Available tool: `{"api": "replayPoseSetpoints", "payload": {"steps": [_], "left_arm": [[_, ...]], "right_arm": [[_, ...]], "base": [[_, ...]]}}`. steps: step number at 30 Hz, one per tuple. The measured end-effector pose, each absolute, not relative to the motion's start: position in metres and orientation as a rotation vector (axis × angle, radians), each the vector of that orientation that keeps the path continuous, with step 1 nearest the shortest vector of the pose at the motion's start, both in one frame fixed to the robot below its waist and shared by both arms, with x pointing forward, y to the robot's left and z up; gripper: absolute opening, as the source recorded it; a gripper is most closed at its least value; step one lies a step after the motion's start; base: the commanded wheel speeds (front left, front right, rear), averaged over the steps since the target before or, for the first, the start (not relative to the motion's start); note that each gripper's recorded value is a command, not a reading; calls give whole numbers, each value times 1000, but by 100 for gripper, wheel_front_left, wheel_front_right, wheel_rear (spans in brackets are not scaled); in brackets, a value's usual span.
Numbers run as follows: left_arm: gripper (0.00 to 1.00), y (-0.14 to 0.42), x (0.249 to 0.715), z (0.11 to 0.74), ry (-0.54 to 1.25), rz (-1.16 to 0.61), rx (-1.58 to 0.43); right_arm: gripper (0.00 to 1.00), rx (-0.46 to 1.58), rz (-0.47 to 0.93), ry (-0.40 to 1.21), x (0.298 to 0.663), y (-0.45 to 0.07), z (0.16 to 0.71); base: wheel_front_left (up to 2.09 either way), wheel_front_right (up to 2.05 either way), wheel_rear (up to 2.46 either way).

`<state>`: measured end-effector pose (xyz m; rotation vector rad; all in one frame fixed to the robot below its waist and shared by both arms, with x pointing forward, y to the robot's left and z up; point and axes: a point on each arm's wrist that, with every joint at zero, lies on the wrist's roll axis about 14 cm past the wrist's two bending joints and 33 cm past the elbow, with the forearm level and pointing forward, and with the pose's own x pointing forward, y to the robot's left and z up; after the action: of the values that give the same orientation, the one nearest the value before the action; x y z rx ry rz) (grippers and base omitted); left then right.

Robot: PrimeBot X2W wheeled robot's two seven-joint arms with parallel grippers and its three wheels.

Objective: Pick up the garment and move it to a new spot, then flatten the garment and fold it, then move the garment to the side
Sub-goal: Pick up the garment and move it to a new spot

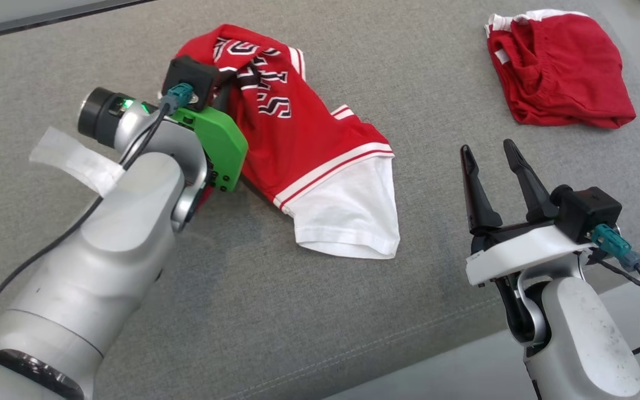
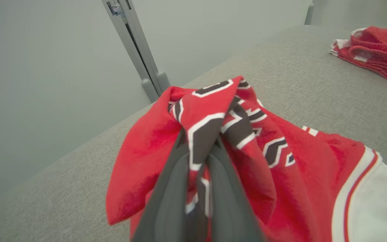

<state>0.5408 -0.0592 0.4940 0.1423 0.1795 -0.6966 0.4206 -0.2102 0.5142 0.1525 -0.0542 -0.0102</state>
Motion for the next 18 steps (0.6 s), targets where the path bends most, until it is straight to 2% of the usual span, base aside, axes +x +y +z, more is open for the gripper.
{"api": "replayPoseSetpoints", "payload": {"steps": [8, 10, 11, 18], "left_arm": [[0, -35, 595, 463, 188, -611, 294], [51, -31, 605, 462, 184, -584, 294], [100, -29, 608, 459, 193, -569, 286], [100, -24, 605, 464, 183, -522, 149]], "right_arm": [[100, 139, -39, -8, 424, -221, 494], [100, 135, -44, -3, 426, -223, 491], [100, 133, -45, 1, 427, -223, 489], [100, 143, -31, 10, 432, -217, 483]], "base": [[0, 0, 0], [0, 0, 0], [0, 0, 0], [0, 0, 0]]}}
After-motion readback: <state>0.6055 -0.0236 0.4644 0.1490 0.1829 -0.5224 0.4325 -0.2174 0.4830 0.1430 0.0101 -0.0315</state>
